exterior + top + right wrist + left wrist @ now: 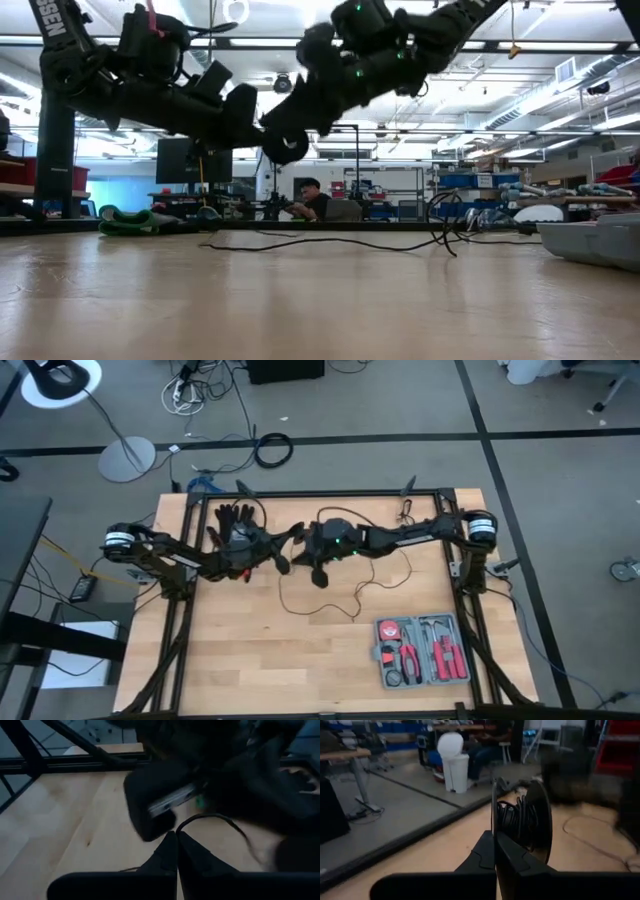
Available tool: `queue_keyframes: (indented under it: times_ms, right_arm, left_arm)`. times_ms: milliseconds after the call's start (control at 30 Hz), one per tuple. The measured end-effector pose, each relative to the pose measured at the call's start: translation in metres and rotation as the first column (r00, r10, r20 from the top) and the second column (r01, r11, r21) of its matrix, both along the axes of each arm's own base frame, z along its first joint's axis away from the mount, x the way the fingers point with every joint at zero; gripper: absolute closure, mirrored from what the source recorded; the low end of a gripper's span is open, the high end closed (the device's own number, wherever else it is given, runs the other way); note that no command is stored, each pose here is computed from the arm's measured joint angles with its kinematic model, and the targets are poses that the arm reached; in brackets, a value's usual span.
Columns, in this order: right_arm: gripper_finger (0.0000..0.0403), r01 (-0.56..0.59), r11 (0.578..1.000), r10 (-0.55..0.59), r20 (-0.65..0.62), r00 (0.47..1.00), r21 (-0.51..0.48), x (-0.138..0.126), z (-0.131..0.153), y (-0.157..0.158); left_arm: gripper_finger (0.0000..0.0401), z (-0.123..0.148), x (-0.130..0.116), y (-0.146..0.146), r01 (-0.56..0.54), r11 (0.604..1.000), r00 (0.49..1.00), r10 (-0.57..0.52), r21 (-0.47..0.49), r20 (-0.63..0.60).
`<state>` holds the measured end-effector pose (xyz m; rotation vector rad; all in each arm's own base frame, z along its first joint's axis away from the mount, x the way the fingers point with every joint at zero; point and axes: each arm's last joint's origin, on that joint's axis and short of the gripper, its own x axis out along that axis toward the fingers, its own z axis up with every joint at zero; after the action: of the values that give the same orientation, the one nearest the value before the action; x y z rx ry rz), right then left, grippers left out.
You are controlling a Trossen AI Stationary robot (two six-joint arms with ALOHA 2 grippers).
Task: Coil cords
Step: Coil the black wire
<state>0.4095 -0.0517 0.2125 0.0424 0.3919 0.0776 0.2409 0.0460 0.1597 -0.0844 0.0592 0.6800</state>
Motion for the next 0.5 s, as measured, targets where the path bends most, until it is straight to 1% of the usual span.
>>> queue_keyframes:
  times_ms: [133,200,233,300,367,433,500]
  right_arm:
    - [0.0403,0.01,1.0,-0.011,-0.037,0.999,-0.026,-0.005,0.011,-0.009]
    - [0.0403,0.021,0.999,-0.022,-0.032,0.999,-0.033,-0.007,0.019,-0.014]
    - [0.0403,0.025,0.999,-0.027,-0.048,0.998,-0.032,-0.01,0.021,-0.016]
    - [0.0403,0.041,0.999,-0.043,-0.042,0.998,-0.036,-0.014,0.027,-0.021]
    - [0.0403,0.055,0.998,-0.057,-0.065,0.996,-0.036,-0.018,0.028,-0.024]
    - [0.0403,0.073,0.997,-0.076,-0.083,0.994,-0.038,-0.023,0.031,-0.027]
    - [0.0403,0.119,0.991,-0.124,-0.088,0.988,-0.059,-0.028,0.037,-0.031]
  left_arm:
    - [0.0401,-0.003,0.0,-0.001,0.041,0.999,0.999,-0.042,-0.015,-0.023]
    - [0.0401,-0.004,0.001,-0.002,0.061,0.998,0.997,-0.062,-0.02,-0.037]
    - [0.0401,-0.005,0.0,-0.002,0.063,0.998,0.997,-0.064,-0.023,-0.042]
    - [0.0401,-0.005,0.001,-0.002,0.071,0.997,0.996,-0.072,-0.036,-0.043]
    - [0.0401,-0.007,0.001,-0.002,0.075,0.996,0.996,-0.078,-0.046,-0.049]
    - [0.0401,-0.008,0.0,-0.002,0.077,0.996,0.995,-0.08,-0.051,-0.061]
    - [0.0401,-0.008,0.0,-0.002,0.079,0.995,0.994,-0.083,-0.053,-0.065]
